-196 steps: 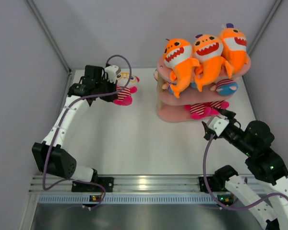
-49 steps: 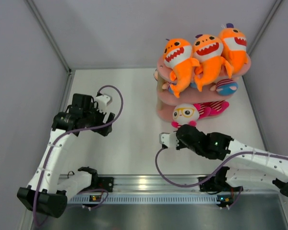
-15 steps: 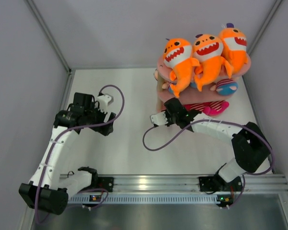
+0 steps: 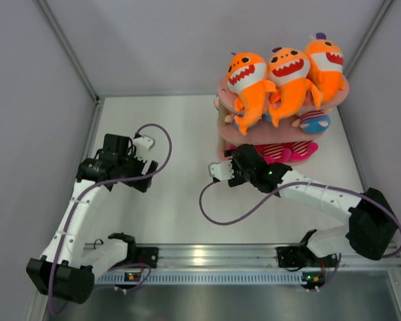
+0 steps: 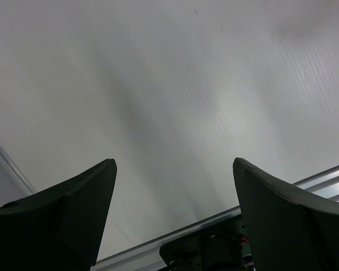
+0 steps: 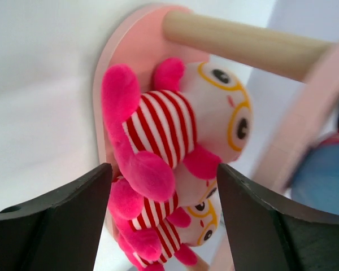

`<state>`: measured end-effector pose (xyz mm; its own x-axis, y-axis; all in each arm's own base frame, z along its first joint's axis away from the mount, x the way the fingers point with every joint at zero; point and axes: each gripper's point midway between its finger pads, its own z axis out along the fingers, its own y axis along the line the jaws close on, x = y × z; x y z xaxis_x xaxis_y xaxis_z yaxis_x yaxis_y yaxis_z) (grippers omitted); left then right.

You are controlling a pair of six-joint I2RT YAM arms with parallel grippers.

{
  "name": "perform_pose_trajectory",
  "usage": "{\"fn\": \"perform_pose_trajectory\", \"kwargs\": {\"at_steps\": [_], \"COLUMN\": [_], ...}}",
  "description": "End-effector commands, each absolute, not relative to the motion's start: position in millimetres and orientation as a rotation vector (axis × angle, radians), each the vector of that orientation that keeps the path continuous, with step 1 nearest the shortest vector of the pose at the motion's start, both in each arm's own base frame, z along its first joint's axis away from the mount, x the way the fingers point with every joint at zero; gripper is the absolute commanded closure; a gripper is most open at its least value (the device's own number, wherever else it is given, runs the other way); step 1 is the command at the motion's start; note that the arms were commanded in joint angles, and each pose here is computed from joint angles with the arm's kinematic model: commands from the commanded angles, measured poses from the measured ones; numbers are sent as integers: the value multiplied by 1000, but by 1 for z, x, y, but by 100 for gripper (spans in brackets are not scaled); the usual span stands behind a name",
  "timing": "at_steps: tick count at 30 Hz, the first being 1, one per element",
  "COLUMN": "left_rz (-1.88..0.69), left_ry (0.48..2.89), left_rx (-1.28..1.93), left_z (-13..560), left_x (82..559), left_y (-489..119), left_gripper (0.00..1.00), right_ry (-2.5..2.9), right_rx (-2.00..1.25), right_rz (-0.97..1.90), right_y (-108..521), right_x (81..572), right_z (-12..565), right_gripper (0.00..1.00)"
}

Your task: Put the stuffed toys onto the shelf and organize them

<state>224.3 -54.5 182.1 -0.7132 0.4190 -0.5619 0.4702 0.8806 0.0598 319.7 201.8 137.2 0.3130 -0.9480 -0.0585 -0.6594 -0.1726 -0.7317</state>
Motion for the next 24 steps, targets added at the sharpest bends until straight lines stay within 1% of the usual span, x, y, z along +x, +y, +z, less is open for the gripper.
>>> {"fn": "perform_pose_trajectory", "kwargs": {"at_steps": [1, 3, 4, 6, 8, 10, 11, 12, 14, 15, 17, 18, 19, 21, 24], "left_rz": [-22, -9, 9, 32, 88, 119, 157, 173, 207, 219, 230, 230, 225, 226, 256], "left_ry": [2377, 2370, 2361, 2351, 2345, 2334, 2341, 2339, 2336, 2331, 2318, 2321, 2310, 2319, 2306], "left_rx": [611, 609, 603, 597, 573, 539, 520, 509, 483, 468, 441, 435, 417, 407, 381], "left_z": [196, 196, 196, 196, 194, 195, 193, 193, 193, 194, 195, 191, 192, 185, 182], "left_x": [232, 230, 228, 225, 223, 222, 221, 221, 218, 218, 215, 213, 212, 209, 205], "left_y": [-43, -41, -38, -34, -26, -20, -14, -12, -6, -4, -1, 0, 0, 2, 8], "left_gripper": [10, 9, 9, 9, 9, 8, 4, 4, 4, 4, 3, 2, 2, 2, 2], "right_ry": [1421, 1480, 1477, 1597, 1654, 1774, 1813, 1879, 1939, 1978, 2039, 2074, 2098, 2129, 2164], "right_rx": [-1719, -1680, -1646, -1544, -1410, -1211, -1135, -1000, -852, -696, -557, -420, -334, -114, 132], "right_rz": [-441, -372, -329, -231, -123, 13, 41, 115, 139, 219, 207, 252, 212, 260, 217], "right_y": [216, 214, 217, 214, 218, 217, 214, 210, 200, 197, 181, 175, 162, 149, 115], "right_x": [297, 280, 269, 252, 238, 224, 222, 215, 212, 207, 203, 198, 198, 193, 189], "right_z": [183, 185, 196, 197, 212, 220, 223, 226, 225, 229, 217, 212, 205, 197, 168], "right_gripper": [24, 21, 1, 1, 1, 1, 1, 1, 1, 1, 1, 0, 1, 1, 1]}}
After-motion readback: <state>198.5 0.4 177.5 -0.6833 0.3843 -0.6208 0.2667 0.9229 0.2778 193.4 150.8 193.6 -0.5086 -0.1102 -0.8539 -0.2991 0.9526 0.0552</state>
